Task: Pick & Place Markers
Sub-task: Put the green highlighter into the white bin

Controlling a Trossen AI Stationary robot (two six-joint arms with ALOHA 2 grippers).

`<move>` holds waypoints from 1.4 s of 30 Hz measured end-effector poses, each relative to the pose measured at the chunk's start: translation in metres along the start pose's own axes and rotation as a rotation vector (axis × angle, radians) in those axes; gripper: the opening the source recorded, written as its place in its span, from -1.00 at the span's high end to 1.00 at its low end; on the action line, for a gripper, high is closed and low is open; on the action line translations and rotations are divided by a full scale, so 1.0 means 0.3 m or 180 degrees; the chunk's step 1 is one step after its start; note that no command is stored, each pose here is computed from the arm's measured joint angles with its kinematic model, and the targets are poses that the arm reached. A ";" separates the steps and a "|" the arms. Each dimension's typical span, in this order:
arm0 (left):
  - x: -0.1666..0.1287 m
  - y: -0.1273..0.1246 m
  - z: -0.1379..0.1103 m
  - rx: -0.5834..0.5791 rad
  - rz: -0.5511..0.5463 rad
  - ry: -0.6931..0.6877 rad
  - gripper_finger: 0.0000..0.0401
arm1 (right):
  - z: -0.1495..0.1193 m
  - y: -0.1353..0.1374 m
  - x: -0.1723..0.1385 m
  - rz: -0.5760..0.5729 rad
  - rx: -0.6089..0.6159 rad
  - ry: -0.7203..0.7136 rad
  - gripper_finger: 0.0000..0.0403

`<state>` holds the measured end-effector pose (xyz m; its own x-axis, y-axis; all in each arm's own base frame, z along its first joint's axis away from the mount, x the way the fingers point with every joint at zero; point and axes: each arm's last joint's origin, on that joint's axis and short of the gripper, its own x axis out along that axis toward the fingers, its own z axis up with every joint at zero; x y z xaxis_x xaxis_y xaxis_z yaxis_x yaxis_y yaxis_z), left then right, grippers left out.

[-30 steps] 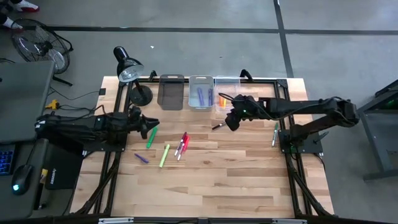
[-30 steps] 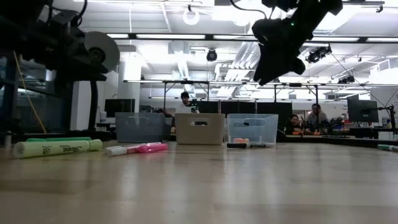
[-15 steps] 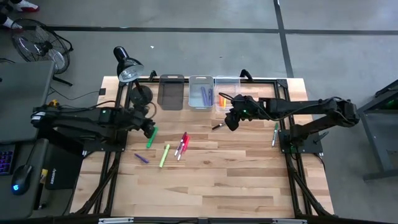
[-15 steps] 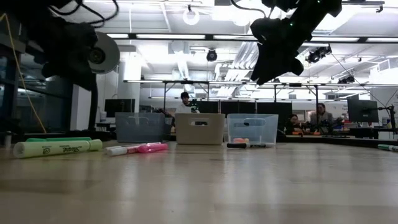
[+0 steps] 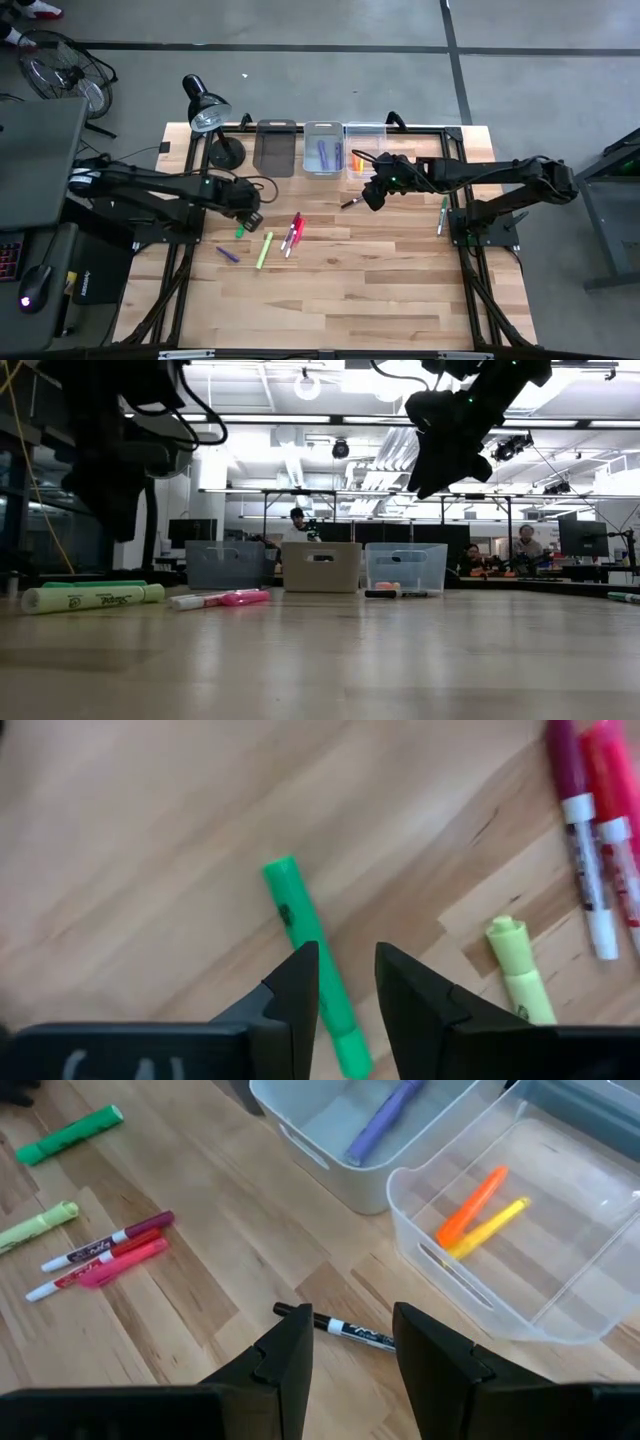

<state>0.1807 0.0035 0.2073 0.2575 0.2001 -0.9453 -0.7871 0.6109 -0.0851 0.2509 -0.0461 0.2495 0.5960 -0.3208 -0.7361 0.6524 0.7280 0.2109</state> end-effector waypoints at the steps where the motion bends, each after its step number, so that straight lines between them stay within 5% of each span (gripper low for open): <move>1: 0.001 -0.007 0.003 -0.0060 0.0011 0.0072 0.48 | 0.000 0.000 0.000 0.0002 0.0010 0.0000 0.36; 15: 0.096 -0.050 -0.015 -0.0294 0.0273 0.1096 -0.30 | -0.001 0.000 0.000 -0.0002 0.0019 0.0008 0.36; 24: 0.162 -0.066 -0.022 -0.0373 0.0529 0.1291 -0.32 | -0.003 0.001 0.000 0.0053 0.0017 0.0065 0.36; 42: 0.205 -0.065 -0.031 -0.0463 0.0465 0.1143 -0.11 | -0.031 0.036 -0.011 0.0094 -0.0045 0.0112 0.36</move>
<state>0.2065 -0.0033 0.1478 -0.0543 -0.0191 -0.9983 -0.8786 0.4761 0.0387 0.2515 -0.0314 0.2482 0.5980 -0.2778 -0.7518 0.6278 0.7455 0.2239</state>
